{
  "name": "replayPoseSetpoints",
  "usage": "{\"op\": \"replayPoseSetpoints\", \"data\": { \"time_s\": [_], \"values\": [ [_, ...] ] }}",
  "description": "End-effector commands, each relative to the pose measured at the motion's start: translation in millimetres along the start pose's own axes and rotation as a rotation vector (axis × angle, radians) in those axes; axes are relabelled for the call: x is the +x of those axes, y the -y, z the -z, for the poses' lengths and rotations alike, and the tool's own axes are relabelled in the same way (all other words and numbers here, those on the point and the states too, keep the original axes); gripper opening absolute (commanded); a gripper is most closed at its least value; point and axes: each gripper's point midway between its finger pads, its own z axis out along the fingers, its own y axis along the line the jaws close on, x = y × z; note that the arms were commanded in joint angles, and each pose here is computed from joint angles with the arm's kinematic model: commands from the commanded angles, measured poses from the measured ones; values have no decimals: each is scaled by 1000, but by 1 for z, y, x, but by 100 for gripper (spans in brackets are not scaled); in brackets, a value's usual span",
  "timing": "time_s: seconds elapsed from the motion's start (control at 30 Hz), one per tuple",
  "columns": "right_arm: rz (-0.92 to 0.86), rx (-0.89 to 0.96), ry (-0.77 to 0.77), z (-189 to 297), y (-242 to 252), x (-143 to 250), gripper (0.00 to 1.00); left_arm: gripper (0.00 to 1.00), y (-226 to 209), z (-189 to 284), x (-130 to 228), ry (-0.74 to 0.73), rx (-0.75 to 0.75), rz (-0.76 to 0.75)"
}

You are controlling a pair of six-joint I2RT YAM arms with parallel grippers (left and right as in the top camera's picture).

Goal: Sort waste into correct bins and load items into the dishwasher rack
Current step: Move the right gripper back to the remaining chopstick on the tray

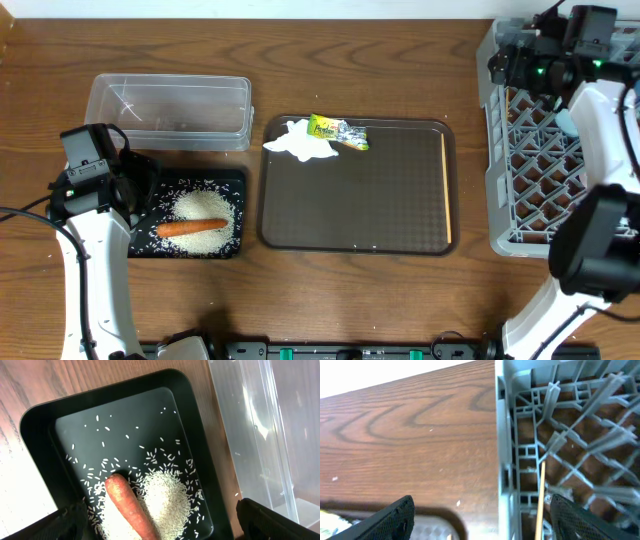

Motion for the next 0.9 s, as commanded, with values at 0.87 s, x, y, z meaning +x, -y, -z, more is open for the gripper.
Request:
{"op": "replayPoseSetpoints", "data": {
  "time_s": [0.87],
  "values": [
    [57, 342, -380, 36, -114, 162, 99, 98, 2, 3, -4, 10, 2, -9]
  ]
}}
